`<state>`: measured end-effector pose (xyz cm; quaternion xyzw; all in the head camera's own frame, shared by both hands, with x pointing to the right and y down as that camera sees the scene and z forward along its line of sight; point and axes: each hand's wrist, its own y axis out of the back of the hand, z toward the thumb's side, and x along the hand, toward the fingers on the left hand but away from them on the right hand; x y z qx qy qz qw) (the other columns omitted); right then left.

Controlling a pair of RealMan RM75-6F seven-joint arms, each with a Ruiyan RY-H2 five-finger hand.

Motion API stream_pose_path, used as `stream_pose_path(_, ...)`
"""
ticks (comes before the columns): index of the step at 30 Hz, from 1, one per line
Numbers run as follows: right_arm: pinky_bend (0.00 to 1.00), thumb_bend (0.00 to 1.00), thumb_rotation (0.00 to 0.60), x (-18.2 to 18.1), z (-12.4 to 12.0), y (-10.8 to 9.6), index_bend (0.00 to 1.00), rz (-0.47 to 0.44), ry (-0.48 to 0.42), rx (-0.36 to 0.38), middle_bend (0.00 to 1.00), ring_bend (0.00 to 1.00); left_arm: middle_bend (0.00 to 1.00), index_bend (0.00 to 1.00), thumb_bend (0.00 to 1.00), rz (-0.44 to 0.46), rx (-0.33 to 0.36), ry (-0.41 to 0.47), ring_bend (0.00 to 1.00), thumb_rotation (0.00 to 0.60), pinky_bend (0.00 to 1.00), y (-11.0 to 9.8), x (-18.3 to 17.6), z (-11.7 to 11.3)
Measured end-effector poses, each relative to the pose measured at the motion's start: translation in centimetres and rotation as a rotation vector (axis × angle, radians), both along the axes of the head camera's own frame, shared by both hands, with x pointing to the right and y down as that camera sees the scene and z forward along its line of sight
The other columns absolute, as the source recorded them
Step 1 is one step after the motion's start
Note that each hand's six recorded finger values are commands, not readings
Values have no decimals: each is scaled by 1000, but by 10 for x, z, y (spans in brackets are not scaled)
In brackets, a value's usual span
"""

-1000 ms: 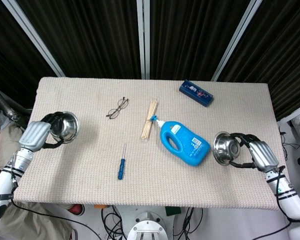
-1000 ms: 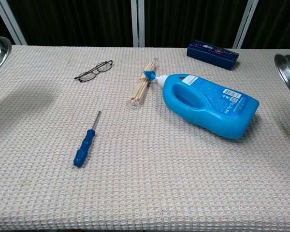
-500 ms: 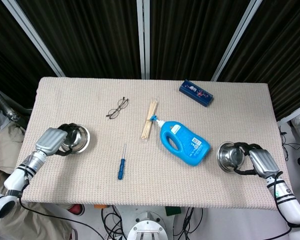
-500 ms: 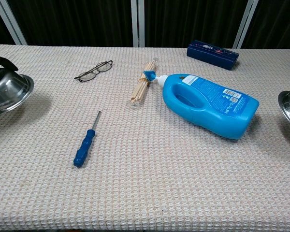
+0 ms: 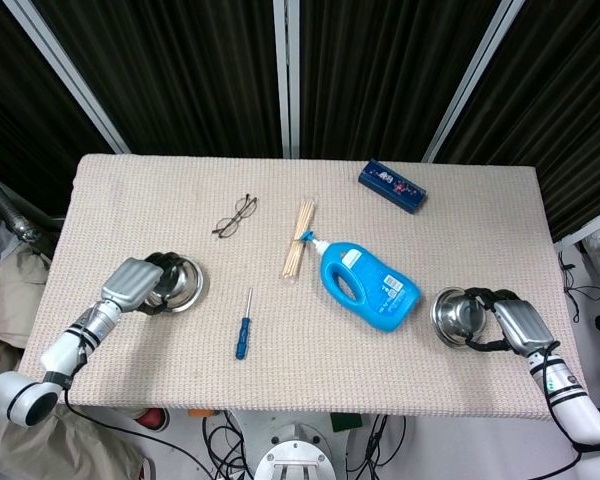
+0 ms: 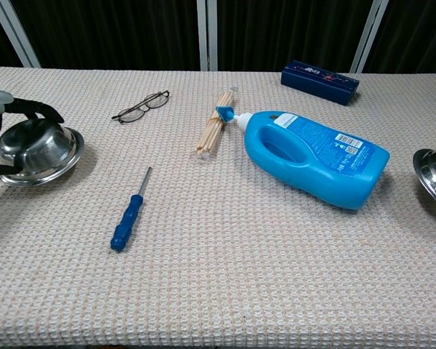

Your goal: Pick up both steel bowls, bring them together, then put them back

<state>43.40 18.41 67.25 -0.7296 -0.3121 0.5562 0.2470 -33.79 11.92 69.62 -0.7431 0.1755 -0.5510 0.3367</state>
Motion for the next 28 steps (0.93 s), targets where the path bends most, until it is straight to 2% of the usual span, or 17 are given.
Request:
stream_pose_path(1, 35, 71, 600, 1, -1, 0, 9, 0, 4, 2, 29, 2, 94, 0, 83, -3, 7, 6, 206, 600, 410, 0, 0, -1)
stream_pose_path(2, 17, 42, 600, 1, -2, 0, 0, 1, 4, 3, 5, 0, 68, 0, 71, -8, 16, 15, 185, 600, 390, -1, 1, -3)
stream_pose_path(4, 0, 8, 600, 3, -3, 0, 0, 3, 9, -1, 0, 0, 18, 0, 46, -18, 21, 31, 137, 600, 349, 0, 1, -5)
stream_pose_path(10, 0, 0, 600, 4, -8, 2, 0, 6, 22, -6, 0, 0, 7, 0, 29, -30, 2, 47, 104, 600, 308, 4, -2, -12)
stream_pose_path(13, 0, 0, 600, 5, -14, 1, 0, 15, 17, 22, 0, 0, 4, 0, 11, -38, 27, 57, 72, 592, 269, 3, -4, -18)
stream_pose_path(17, 0, 7, 600, 10, -31, -1, 0, 39, 10, 105, 0, 0, 0, 0, 40, -98, 130, 102, 36, 509, 223, -2, -13, -40)
stream_pose_path(21, 0, 26, 600, 21, -54, 5, 0, 69, 36, 243, 0, 0, 0, 0, 77, -206, 288, 153, 25, 492, 201, 1, -37, -73)
stream_pose_path(24, 0, 29, 600, 33, -68, 24, 0, 108, 86, 342, 0, 0, 0, 0, 75, -321, 409, 165, 24, 486, 189, 22, -70, -98)
stream_pose_path(25, 0, 31, 600, 39, -70, 36, 0, 130, 110, 361, 0, 0, 0, 0, 74, -359, 436, 158, 24, 486, 186, 33, -82, -104)
stream_pose_path(28, 0, 38, 600, 51, -66, 64, 0, 173, 169, 354, 0, 0, 0, 0, 74, -470, 472, 106, 20, 483, 182, 79, -119, -111)
